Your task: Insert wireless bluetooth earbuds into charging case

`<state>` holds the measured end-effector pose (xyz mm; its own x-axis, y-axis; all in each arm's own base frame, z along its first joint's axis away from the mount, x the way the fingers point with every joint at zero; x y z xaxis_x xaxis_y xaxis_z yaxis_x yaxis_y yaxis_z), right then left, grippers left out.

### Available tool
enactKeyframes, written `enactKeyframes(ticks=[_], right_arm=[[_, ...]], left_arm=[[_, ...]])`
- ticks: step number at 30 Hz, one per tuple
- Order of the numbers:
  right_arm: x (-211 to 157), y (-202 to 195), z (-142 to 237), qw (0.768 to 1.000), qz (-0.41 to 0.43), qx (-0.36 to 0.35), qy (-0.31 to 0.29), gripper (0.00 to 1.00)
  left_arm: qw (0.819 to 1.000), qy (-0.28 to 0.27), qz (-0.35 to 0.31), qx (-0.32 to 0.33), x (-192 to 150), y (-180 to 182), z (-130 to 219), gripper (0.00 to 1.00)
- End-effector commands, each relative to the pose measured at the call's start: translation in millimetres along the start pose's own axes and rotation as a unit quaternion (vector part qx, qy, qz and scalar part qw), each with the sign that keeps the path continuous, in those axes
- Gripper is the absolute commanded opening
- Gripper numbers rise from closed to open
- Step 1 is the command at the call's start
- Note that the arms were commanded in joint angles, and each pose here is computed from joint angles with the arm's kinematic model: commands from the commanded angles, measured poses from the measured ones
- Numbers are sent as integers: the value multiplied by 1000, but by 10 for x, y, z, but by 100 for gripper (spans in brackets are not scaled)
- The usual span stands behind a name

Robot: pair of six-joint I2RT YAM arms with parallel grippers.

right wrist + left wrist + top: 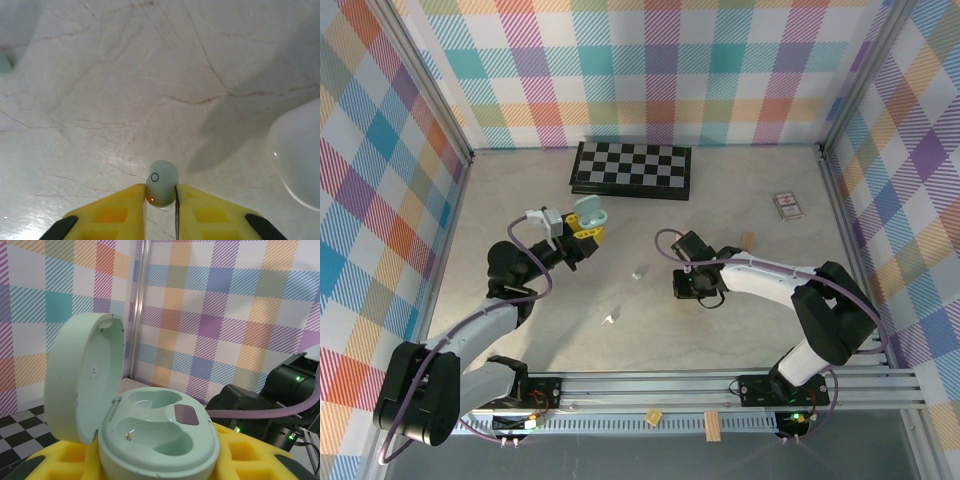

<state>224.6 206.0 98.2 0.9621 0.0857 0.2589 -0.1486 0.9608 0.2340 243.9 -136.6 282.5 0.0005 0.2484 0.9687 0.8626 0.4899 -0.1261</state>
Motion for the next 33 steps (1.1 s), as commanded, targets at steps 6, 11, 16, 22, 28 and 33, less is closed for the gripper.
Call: enactKeyframes(ticks=[6,11,16,22,28,33], right_arm=[[-121,-177,-43,999,-39,-19,22,23],[-114,-261,-2,998,-57,-25,19,30],[-75,-263,4,998,-64,-18,15,31],[4,-194,-5,997,-70,25,9,32],[16,-202,0,997,-67,25,5,34],[33,-232,-22,998,-59,23,2,36]], left_arm=[[999,-21,-32,-23,176,-94,-19,31],[999,-20,-32,-25,178,-97,-23,31],[999,-20,-31,-26,176,-97,-26,31],[999,-20,-32,-26,180,-100,-28,31],[999,-18,-32,-26,180,-95,-32,31],[999,-19,-32,-29,185,-101,-37,30]])
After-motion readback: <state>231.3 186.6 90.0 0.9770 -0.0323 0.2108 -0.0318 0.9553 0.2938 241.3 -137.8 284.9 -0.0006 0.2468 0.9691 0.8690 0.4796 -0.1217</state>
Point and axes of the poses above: each hand's point on the last joint's axis, 136 mm out from that joint toward the fingers, its own z axis back along the fingers, its own y axis along the line the jaws close on, x = y × z, the point moved 7 cm from there along z, back along the fingers, and after that the axes turned 1 degree about z, right-handed, at the moved point
